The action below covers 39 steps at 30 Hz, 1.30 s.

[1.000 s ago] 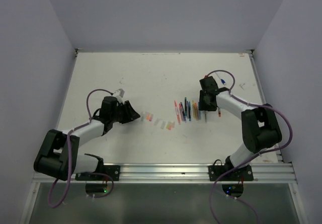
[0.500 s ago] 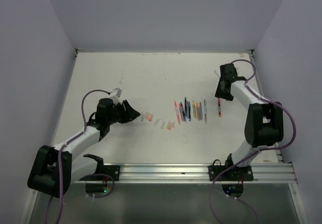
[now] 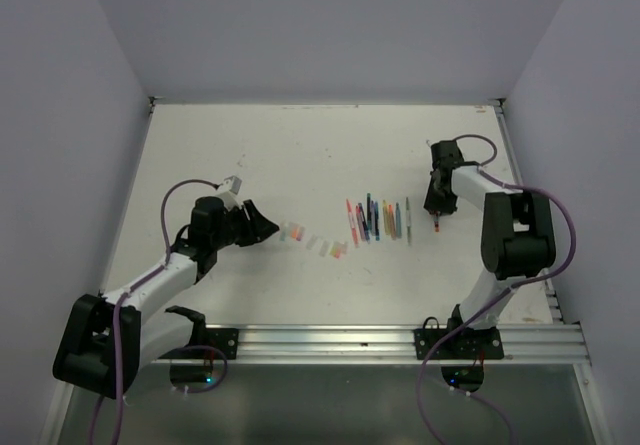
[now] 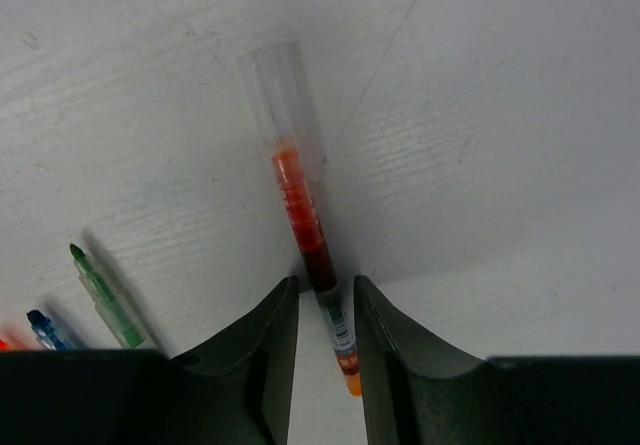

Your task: Open the pen caps

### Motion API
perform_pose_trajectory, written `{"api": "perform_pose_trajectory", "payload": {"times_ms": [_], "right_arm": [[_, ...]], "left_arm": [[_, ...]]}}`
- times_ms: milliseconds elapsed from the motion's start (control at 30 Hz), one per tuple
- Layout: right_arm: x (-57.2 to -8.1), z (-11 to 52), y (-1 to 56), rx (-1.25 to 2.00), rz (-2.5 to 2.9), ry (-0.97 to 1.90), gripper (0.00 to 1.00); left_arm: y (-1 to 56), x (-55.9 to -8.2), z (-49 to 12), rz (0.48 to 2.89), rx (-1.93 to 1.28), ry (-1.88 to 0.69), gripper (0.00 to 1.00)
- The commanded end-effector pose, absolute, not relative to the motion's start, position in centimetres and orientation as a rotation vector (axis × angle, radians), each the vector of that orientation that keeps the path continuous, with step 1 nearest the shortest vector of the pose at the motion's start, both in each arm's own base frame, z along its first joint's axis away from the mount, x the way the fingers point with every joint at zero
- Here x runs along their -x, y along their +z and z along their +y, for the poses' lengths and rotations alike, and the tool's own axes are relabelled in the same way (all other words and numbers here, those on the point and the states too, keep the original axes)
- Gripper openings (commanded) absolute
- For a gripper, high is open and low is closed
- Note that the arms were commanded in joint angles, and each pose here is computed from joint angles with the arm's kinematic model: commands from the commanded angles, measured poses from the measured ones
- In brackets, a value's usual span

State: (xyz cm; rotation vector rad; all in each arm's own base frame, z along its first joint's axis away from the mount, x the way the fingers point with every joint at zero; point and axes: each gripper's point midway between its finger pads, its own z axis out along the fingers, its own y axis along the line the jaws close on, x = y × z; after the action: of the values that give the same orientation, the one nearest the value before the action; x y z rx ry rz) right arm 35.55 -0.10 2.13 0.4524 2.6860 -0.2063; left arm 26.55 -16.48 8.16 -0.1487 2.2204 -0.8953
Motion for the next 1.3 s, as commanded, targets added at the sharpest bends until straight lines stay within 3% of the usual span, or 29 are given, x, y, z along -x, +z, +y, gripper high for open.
{"api": "perform_pose_trajectory", "payload": {"times_ms": [0, 33, 200, 400, 667, 933, 1267], "right_arm": [[-35.5, 0.4, 1.1, -0.425, 2.692, -0.171, 0.32], [-35.6, 0.5, 1.0, -0.426, 2.694, -0.164, 0.31], [-36.1, 0.8, 1.4, -0.415, 2.677, -0.130, 0.00], [-36.9, 4.2, 6.0, -0.267, 2.552, -0.030, 0.00], [-33.6, 16.6, 10.9, 0.170, 2.439, 0.415, 0.00], [-28.7, 26.0, 11.1, 0.480, 2.406, 0.768, 0.00], [-26.1, 30.6, 11.0, 0.621, 2.374, 0.915, 0.00]], "left_arm": [[9.4, -27.0, -16.8, 2.183, 0.133, -0.912, 0.48], [9.5, -27.0, -16.9, 2.181, 0.132, -0.915, 0.48], [10.3, -27.4, -17.2, 2.174, 0.131, -0.932, 0.48], [11.9, -27.8, -18.2, 2.146, 0.109, -1.009, 0.49], [13.7, -28.6, -20.7, 2.111, 0.137, -1.221, 0.51], [14.7, -29.5, -22.9, 2.105, 0.207, -1.291, 0.53], [14.5, -29.7, -25.0, 2.127, 0.274, -1.350, 0.55]]}}
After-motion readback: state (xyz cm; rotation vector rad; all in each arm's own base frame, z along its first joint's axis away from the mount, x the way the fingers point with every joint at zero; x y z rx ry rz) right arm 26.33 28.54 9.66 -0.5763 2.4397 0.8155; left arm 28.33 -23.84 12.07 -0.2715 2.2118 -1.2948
